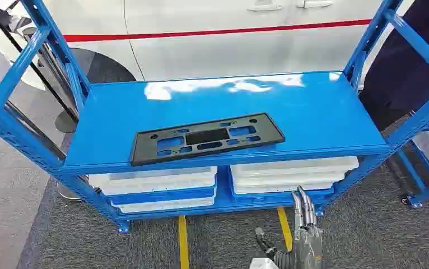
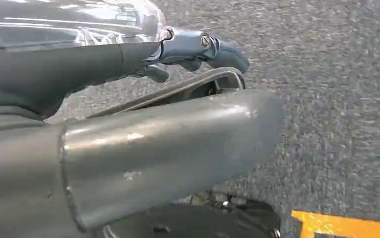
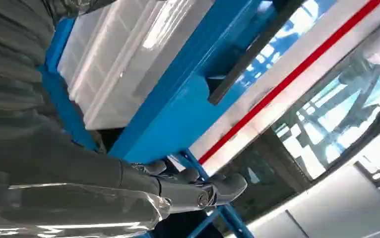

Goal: Take the parts from the cabinet and place them on the table.

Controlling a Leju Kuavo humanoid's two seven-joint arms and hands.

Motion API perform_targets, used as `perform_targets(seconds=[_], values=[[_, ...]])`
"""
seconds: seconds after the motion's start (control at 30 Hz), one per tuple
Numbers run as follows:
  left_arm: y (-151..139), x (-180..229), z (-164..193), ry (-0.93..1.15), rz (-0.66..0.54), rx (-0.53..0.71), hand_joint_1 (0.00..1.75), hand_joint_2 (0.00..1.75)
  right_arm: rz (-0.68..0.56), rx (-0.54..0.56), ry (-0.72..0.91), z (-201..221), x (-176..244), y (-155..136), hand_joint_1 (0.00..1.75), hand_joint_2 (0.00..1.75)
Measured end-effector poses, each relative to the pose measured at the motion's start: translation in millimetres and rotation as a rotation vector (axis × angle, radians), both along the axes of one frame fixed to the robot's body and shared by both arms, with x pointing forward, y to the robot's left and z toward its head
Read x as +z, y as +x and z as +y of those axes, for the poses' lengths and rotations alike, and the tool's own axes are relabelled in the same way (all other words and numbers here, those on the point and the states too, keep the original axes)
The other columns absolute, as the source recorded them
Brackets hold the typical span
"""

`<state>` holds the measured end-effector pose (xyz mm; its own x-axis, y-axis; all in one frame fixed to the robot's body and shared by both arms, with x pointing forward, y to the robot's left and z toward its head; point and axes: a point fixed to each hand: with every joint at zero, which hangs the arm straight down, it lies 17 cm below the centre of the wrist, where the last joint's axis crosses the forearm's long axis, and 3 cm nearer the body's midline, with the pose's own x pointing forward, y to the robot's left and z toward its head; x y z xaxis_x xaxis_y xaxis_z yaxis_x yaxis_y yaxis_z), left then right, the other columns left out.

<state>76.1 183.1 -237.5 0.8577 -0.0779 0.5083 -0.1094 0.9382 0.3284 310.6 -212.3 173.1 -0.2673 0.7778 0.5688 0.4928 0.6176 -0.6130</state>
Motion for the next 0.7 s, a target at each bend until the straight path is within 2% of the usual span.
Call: perform_targets(seconds=[0.43, 0.57, 0.7], values=[[27, 0, 2, -0.066, -0.059, -0.003, 0.0, 0.0, 0.048, -0.024, -0.257, 28, -14, 43, 0.0, 1.75], [32, 0, 1, -0.088, -0.065, -0.002, 0.0, 0.0, 0.044, -0.017, -0.256, 33, -12, 46, 0.0, 1.75], [53, -2, 14, -0.112, -0.081, 0.006, 0.0, 0.0, 0.022, 0.009, -0.245, 50, -2, 54, 0.0, 1.75]])
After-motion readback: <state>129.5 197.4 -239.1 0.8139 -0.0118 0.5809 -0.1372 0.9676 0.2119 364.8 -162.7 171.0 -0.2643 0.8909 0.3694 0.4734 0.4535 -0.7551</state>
